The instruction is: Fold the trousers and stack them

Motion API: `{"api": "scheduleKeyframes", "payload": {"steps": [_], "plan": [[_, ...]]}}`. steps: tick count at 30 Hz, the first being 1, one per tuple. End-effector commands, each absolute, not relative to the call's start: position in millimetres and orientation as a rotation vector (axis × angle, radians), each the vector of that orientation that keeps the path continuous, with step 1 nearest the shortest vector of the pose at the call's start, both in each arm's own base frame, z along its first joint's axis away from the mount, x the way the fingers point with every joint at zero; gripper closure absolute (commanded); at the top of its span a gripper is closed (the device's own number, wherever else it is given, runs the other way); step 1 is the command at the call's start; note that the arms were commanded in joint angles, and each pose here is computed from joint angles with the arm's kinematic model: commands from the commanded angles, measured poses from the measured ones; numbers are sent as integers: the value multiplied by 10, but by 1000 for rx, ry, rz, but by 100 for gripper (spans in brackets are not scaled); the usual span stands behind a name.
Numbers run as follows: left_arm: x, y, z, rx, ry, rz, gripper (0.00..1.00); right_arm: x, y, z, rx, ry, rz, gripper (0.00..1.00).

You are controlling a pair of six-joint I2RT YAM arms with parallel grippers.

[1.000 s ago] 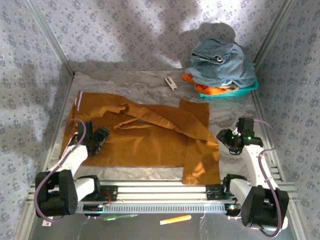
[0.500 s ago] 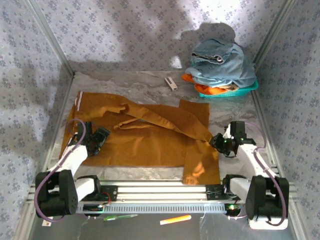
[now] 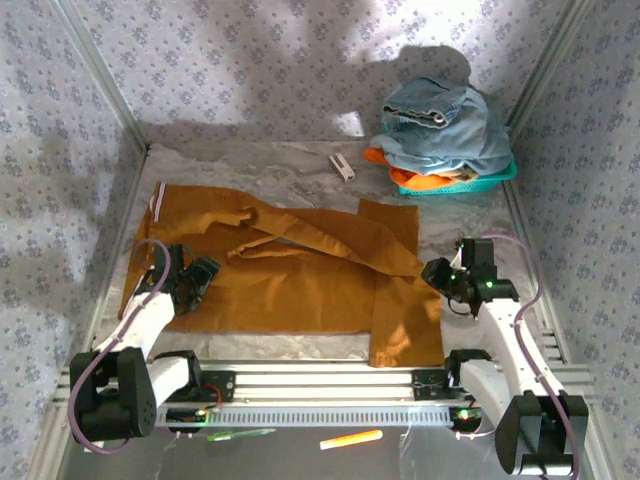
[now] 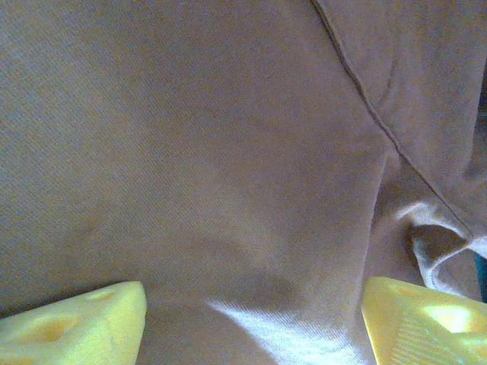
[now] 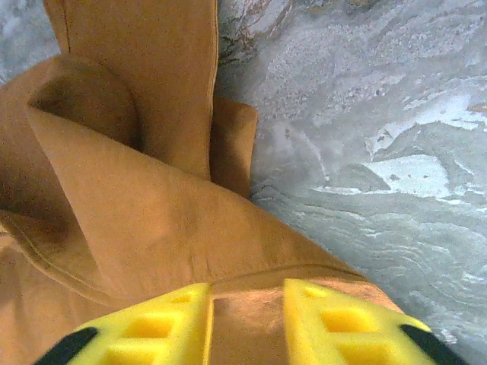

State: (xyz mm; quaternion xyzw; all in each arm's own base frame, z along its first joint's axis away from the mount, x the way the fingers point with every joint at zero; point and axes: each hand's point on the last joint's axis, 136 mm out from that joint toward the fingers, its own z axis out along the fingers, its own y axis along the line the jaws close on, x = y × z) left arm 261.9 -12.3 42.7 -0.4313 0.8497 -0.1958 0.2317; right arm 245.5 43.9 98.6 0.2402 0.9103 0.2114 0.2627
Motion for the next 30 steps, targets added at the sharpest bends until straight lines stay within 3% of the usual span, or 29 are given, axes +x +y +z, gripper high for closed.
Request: {"api": "scheduleKeyframes", "payload": {"steps": [1, 2, 6, 9, 14, 23, 25, 27, 30], "plan": [[2593, -150, 463, -1175, 2346, -558, 26, 2471, 427, 1043, 783, 2384, 617, 36], [2591, -148, 465, -1175, 2346, -557, 25, 2484, 437, 1062, 808, 2372, 638, 26], [2586, -152, 471, -1171, 2346, -560, 25, 2510, 509, 1007, 920, 2376, 734, 22], [2591, -153, 475, -1172, 2343, -563, 26, 2541, 537, 944, 1009, 2359, 803, 26], [2587, -159, 474, -1170, 2344, -567, 25, 2613, 494, 923, 1090, 2333, 824, 42], [2600, -161, 505, -1166, 2329, -577, 25, 2589, 520, 781, 1234, 2363, 874, 42], [2609, -164, 511, -1167, 2326, -582, 25, 2590, 530, 753, 1258, 2358, 892, 50], [2615, -169, 519, -1162, 2327, -584, 25, 2616, 543, 748, 1259, 2354, 917, 72], [2611, -167, 518, -1160, 2330, -580, 25, 2655, 538, 796, 1231, 2349, 923, 95]]}}
